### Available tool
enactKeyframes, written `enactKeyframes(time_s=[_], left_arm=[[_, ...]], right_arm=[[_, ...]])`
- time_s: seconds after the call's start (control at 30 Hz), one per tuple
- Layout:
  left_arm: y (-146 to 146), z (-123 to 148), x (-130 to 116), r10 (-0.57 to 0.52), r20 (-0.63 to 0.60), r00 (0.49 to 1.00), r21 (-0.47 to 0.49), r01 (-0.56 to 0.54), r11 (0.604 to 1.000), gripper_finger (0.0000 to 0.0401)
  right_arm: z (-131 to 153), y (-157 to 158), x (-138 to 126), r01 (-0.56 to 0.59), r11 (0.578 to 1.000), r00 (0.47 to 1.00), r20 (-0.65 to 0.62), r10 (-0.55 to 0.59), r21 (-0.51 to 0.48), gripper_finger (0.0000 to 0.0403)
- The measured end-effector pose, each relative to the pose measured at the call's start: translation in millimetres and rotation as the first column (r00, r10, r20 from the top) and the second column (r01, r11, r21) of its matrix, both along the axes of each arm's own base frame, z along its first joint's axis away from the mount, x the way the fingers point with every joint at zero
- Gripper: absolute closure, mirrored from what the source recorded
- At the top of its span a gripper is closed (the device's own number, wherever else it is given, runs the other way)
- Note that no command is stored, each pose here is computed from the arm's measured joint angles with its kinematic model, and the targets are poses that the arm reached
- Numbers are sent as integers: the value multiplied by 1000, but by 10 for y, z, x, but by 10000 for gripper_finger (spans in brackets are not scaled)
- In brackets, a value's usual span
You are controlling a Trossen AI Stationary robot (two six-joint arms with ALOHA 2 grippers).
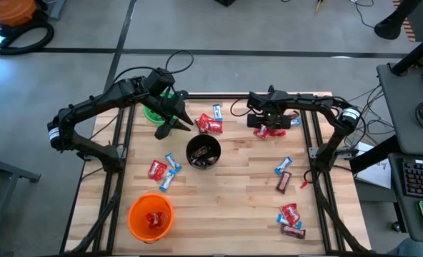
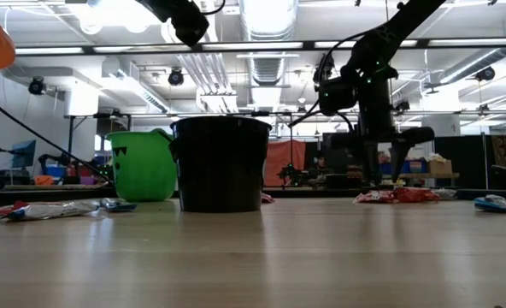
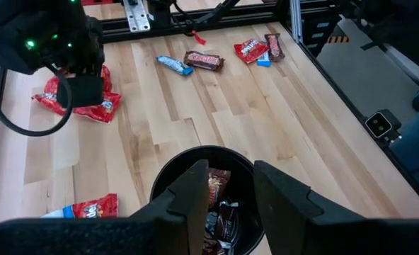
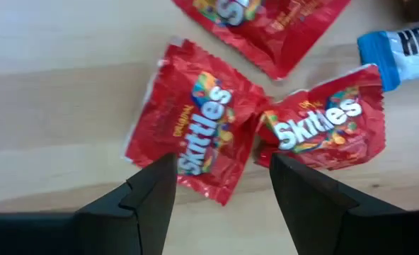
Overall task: Sort candy
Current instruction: Put the red candy pack into the orange bucket
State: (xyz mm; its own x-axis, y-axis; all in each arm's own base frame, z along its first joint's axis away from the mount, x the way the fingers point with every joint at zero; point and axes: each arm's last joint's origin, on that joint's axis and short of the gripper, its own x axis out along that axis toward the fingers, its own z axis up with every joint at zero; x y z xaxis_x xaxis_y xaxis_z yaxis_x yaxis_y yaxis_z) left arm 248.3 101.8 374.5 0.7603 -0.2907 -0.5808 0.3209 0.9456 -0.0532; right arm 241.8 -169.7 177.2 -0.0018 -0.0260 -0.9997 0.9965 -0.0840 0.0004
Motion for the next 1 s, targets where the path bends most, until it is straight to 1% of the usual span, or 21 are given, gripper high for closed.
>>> enactKeyframes(time_s=[0.13,0.37,0.6,0.83,1.0], left_arm=[[0,0,0,-8,4,1000,10,8,1000,304],[-1,0,0,-11,5,1000,13,10,1000,304],[-1,0,0,-10,5,1000,13,10,1000,304],[-2,-4,-3,-10,0,1000,11,10,1000,304],[-7,-15,-14,-10,-17,1000,4,10,1000,304]], right_arm=[[-24,-15,24,6,1000,999,35,-6,-19,183],[-56,-47,-24,37,999,999,29,-36,-15,183],[-91,-81,16,50,998,996,76,-47,-45,183],[-292,-96,52,45,999,999,16,-45,-6,183],[-369,-101,83,41,999,999,0,-41,5,183]])
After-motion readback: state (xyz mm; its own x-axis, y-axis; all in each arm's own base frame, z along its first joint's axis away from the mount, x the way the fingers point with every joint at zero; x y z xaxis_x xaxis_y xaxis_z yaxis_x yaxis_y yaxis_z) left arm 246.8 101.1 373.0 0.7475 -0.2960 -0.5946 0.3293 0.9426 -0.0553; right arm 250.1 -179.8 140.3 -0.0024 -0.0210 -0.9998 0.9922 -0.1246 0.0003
